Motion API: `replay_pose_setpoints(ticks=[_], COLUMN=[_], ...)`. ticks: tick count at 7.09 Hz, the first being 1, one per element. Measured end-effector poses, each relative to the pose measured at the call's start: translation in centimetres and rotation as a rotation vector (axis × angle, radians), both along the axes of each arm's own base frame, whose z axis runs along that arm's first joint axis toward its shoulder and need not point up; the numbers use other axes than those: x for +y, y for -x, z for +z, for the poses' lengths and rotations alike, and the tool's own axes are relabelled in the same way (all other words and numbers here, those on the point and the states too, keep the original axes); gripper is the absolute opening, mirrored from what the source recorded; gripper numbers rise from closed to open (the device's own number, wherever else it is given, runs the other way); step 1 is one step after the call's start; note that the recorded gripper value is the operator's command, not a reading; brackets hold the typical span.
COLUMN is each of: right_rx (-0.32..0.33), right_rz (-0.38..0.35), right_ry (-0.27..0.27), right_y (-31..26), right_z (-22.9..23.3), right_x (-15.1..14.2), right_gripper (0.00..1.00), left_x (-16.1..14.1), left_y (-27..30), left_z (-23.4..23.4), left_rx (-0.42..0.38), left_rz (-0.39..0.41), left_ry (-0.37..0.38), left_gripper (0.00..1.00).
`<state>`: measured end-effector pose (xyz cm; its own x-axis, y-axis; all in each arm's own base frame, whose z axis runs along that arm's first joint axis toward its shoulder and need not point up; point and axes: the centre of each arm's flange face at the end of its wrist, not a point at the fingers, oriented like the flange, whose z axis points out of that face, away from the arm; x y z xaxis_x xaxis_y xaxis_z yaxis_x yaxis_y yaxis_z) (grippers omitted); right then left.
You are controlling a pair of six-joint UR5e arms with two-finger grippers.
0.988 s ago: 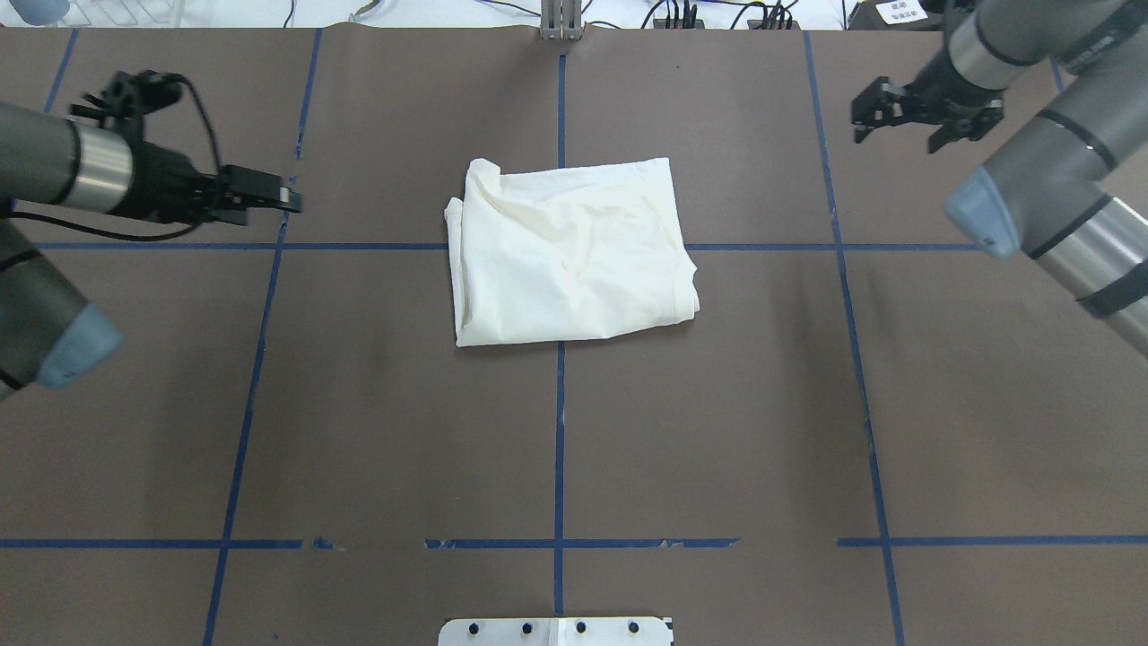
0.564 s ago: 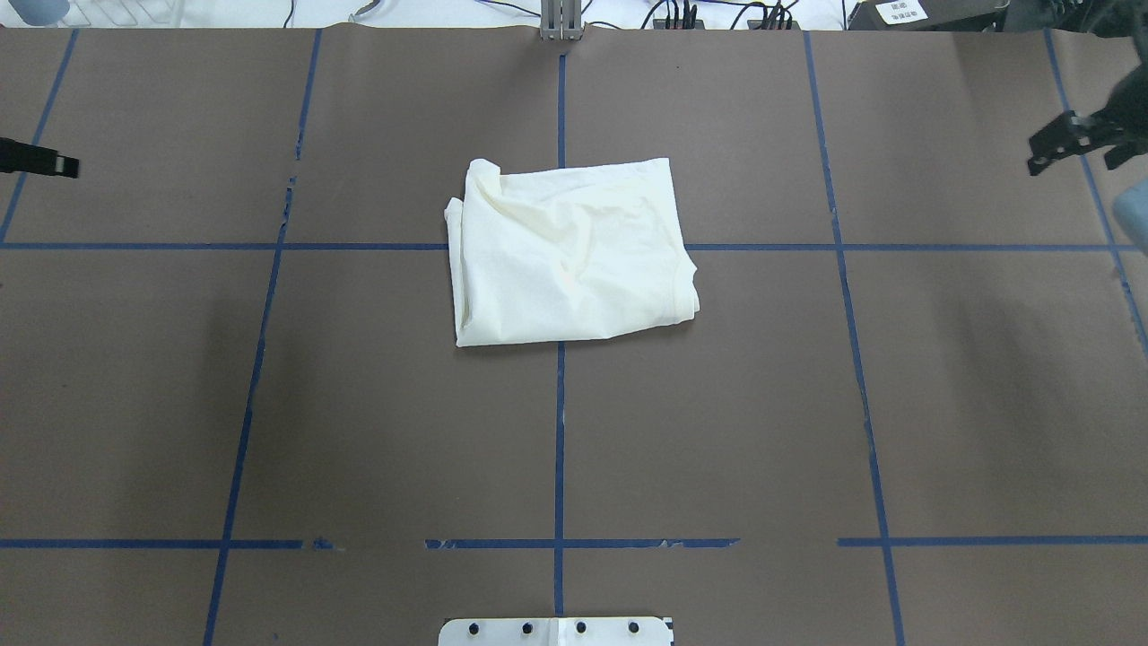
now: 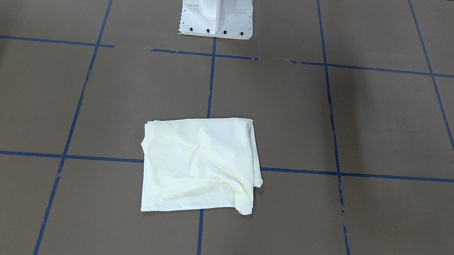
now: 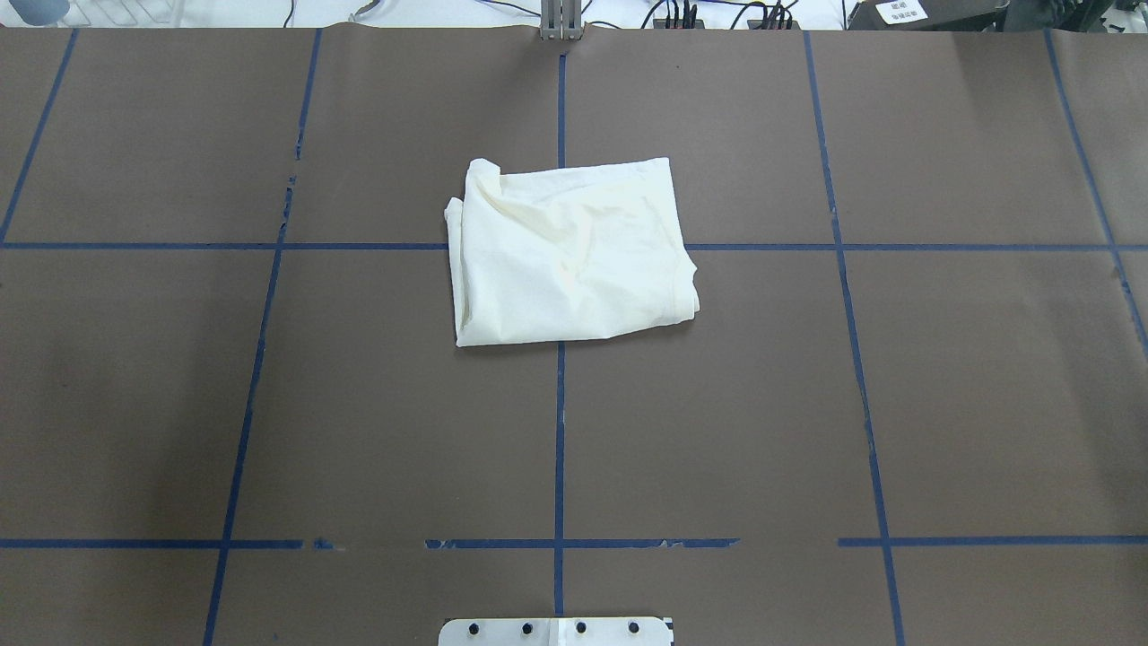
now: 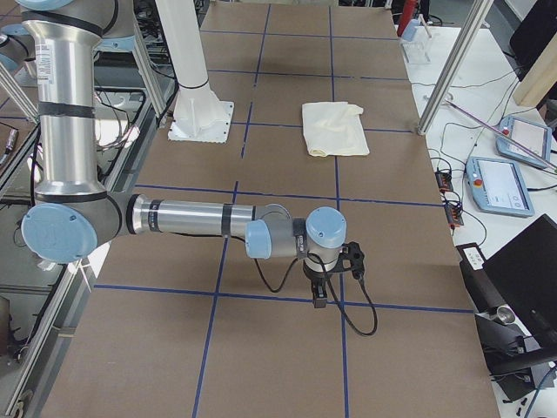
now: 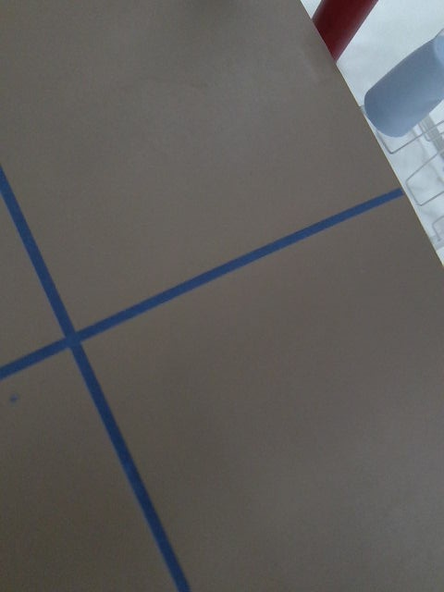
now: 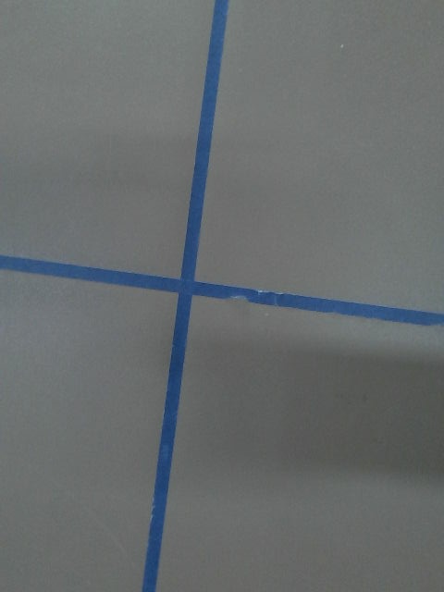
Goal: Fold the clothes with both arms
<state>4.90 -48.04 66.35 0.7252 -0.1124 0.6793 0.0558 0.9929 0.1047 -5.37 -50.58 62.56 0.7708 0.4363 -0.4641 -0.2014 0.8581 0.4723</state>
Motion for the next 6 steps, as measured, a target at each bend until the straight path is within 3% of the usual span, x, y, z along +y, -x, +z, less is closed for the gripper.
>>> replay_pose_setpoints(ticks=[3, 6], right_rx=[-0.013, -0.056], right_rz=[0.037, 0.053], right_ry=[0.018, 0.03], right_y=[-1.6, -2.1], right_z=[0.6, 0.7], right_x=[1.6, 2.5], right_gripper=[1.0, 1.0], left_x=[1.4, 2.1], left_y=[0.6, -0.1], left_z=[3.7, 0.4], left_rx=[-0.003, 0.1], left_rz=[-0.034, -0.079], left_ry=[0.097, 0.204], left_gripper=[1.0, 1.0])
